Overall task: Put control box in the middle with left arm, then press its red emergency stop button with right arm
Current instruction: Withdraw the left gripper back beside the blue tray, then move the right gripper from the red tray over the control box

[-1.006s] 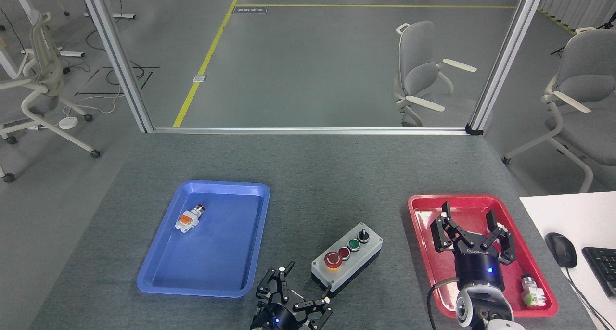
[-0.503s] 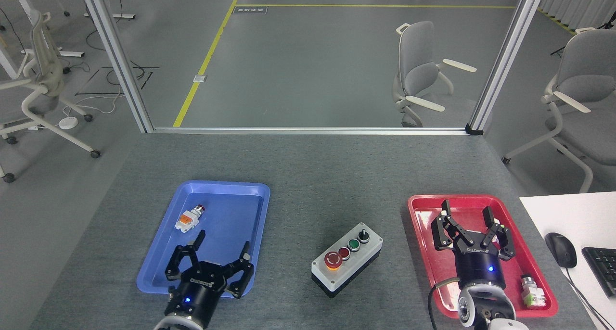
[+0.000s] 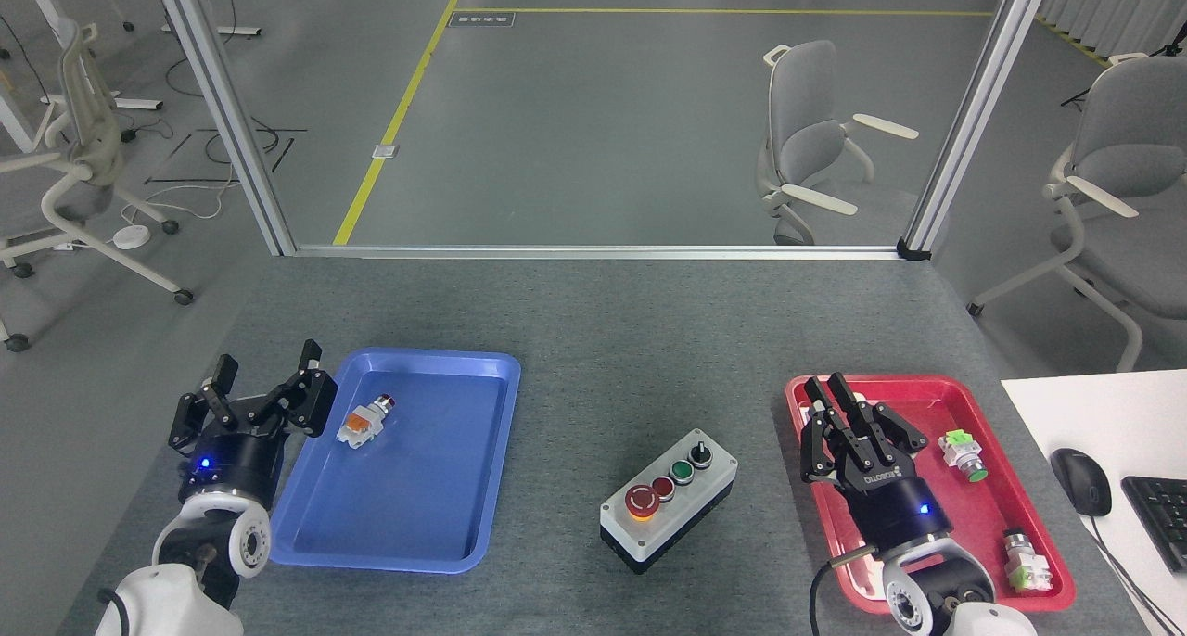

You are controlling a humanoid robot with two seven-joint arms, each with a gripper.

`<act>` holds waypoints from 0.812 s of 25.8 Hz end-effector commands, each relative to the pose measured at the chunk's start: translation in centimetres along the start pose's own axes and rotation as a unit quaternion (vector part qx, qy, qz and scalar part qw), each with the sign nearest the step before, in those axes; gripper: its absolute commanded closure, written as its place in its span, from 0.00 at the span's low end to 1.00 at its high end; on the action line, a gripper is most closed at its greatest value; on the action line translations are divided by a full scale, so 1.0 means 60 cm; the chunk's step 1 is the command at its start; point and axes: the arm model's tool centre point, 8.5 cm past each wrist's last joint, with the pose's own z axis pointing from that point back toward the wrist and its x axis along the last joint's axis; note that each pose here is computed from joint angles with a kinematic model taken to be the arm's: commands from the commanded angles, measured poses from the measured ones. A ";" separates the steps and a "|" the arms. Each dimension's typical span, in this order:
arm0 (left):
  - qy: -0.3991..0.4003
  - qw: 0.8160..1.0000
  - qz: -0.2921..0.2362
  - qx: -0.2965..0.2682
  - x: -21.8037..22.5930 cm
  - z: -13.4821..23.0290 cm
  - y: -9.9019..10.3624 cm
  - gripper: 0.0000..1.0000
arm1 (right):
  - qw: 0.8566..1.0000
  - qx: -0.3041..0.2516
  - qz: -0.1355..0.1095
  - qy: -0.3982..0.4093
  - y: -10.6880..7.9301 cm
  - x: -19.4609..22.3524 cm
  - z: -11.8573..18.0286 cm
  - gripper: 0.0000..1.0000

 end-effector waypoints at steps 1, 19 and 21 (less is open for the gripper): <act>0.014 1.000 -0.006 -0.009 -0.023 -0.002 -0.010 0.01 | 0.998 0.007 -0.013 -0.066 0.006 0.023 0.002 0.84; 0.013 1.000 -0.013 -0.011 -0.025 0.008 -0.017 0.01 | 0.960 0.123 -0.024 -0.250 0.115 0.182 -0.048 1.00; 0.013 1.000 -0.013 -0.011 -0.024 0.008 -0.016 0.01 | 0.958 0.133 -0.022 -0.252 0.124 0.184 -0.044 1.00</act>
